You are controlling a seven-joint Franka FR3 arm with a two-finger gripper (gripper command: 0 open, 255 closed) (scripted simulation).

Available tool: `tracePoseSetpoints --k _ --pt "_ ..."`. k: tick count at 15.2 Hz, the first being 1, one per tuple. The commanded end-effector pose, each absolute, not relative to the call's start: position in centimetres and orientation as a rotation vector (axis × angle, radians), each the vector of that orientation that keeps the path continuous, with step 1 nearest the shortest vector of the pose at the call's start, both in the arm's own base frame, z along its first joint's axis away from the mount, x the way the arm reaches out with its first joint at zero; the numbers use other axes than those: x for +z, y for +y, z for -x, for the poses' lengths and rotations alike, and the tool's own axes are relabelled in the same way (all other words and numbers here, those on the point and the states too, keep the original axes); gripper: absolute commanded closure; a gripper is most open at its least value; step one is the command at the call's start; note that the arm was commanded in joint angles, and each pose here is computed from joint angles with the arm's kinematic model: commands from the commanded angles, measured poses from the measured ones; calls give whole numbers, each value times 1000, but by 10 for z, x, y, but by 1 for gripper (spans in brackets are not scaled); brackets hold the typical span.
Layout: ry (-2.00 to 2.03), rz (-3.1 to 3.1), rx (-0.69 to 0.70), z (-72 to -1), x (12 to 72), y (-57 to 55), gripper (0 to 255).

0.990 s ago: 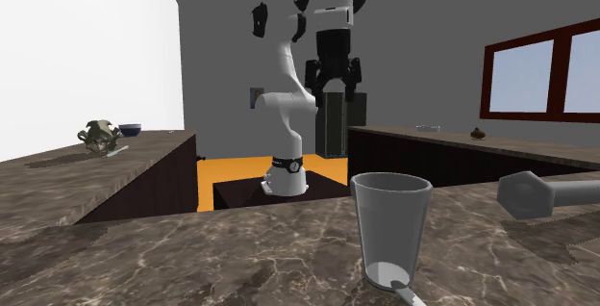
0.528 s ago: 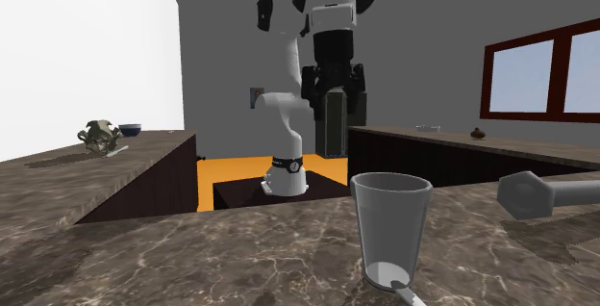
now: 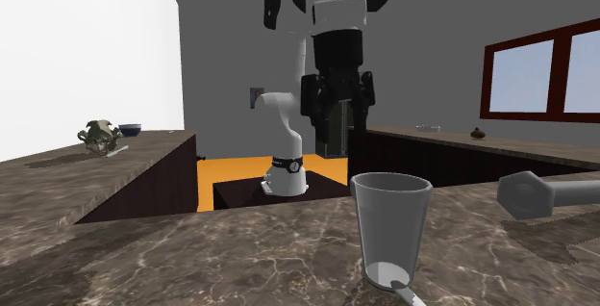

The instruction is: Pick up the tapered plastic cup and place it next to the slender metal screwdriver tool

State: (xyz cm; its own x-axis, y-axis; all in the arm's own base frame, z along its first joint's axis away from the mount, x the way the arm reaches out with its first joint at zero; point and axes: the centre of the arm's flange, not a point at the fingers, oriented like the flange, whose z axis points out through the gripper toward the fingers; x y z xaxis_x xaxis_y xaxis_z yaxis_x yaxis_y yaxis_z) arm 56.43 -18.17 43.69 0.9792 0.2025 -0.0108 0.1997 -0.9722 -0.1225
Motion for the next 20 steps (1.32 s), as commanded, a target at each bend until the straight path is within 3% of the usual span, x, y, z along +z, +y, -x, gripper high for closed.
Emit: tracePoseSetpoints --k 1,9,20 --pt "-331 3005 19 -587 428 -193 0" --pt "-417 3002 -40 -673 402 -238 0" --pt "-419 3002 -42 -676 361 -234 0"
